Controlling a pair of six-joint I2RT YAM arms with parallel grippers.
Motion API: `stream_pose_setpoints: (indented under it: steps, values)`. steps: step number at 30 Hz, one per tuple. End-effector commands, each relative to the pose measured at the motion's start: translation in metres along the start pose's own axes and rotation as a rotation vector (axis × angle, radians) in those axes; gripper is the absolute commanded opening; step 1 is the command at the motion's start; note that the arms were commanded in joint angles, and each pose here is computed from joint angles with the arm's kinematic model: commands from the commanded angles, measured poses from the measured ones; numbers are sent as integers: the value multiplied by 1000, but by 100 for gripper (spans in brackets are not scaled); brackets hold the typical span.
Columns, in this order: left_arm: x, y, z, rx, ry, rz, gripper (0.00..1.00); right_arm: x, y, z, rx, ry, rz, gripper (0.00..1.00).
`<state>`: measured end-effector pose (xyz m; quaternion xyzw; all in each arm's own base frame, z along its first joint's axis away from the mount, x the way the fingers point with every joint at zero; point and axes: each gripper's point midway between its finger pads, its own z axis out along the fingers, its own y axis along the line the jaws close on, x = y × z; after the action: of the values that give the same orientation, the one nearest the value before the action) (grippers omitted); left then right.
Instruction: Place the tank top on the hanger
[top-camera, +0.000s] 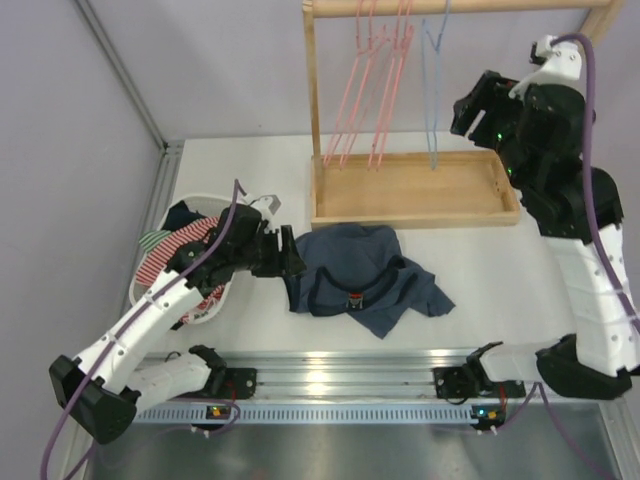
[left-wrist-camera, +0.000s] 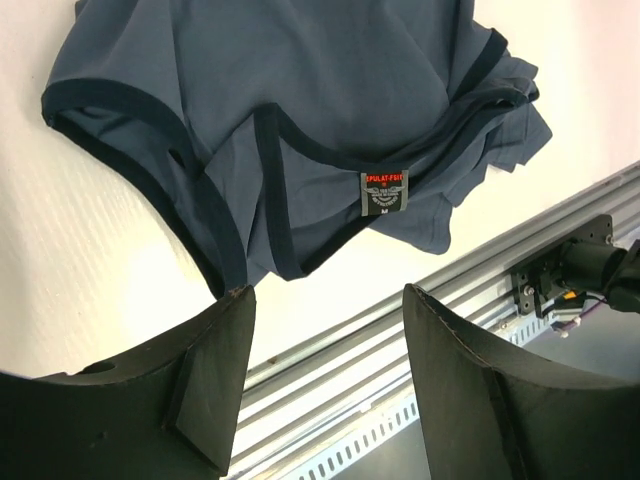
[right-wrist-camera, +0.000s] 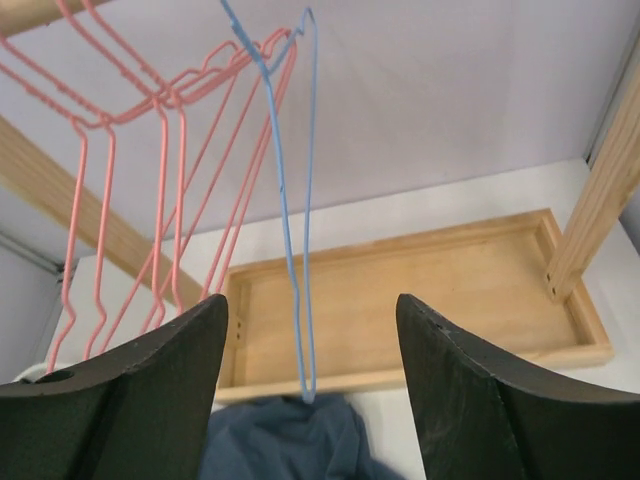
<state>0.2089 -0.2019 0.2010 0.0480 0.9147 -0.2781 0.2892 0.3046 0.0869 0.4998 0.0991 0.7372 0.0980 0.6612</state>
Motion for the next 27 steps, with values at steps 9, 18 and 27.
stream_pose_setpoints:
  steps: [9, 18, 27]
  values:
    - [2, -10, -18, 51, -14, 0, 66, -22, 30, 105, -105, -47, -120, 68]
    - [5, -6, -19, 35, -10, -3, 65, -7, 24, 131, -59, -19, -134, 58]
    - [4, -2, -20, 16, -12, -5, 65, 16, 30, 147, -93, 72, -160, 47]
